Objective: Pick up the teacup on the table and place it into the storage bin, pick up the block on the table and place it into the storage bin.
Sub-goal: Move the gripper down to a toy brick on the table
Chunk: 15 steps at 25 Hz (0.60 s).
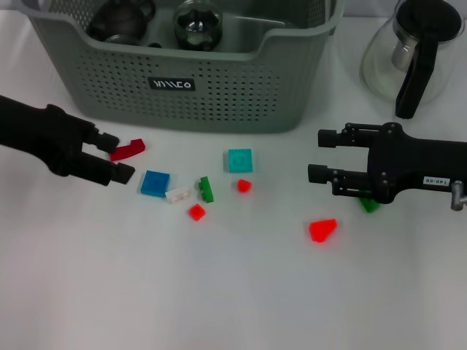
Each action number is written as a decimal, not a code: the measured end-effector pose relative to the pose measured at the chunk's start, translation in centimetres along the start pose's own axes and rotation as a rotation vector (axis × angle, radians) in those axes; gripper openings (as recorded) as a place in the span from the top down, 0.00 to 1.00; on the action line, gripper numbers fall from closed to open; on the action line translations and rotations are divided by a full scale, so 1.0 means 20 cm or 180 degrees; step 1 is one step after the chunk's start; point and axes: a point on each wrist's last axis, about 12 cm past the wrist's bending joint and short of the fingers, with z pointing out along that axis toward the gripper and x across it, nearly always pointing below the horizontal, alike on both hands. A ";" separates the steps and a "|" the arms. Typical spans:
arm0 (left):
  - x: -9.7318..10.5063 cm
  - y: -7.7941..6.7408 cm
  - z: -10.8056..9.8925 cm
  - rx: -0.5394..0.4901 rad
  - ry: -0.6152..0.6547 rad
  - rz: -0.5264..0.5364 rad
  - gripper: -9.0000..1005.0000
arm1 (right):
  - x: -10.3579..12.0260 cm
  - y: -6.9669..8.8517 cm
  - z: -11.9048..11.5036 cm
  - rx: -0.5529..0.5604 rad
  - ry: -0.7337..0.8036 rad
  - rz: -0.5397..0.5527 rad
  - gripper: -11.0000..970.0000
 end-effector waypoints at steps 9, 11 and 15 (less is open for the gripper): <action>-0.13 -0.01 0.11 -0.0923 0.0742 -0.0359 0.30 | 0.00 0.00 0.00 0.0015 -0.0004 0.0008 0.30; -0.16 -0.02 0.17 -0.1143 0.0965 -0.0384 0.30 | 0.00 0.00 0.00 0.0014 -0.0005 0.0009 0.30; -0.20 -0.05 0.24 -0.1239 0.1136 -0.0359 0.30 | 0.00 0.00 0.00 0.0013 -0.0006 0.0008 0.30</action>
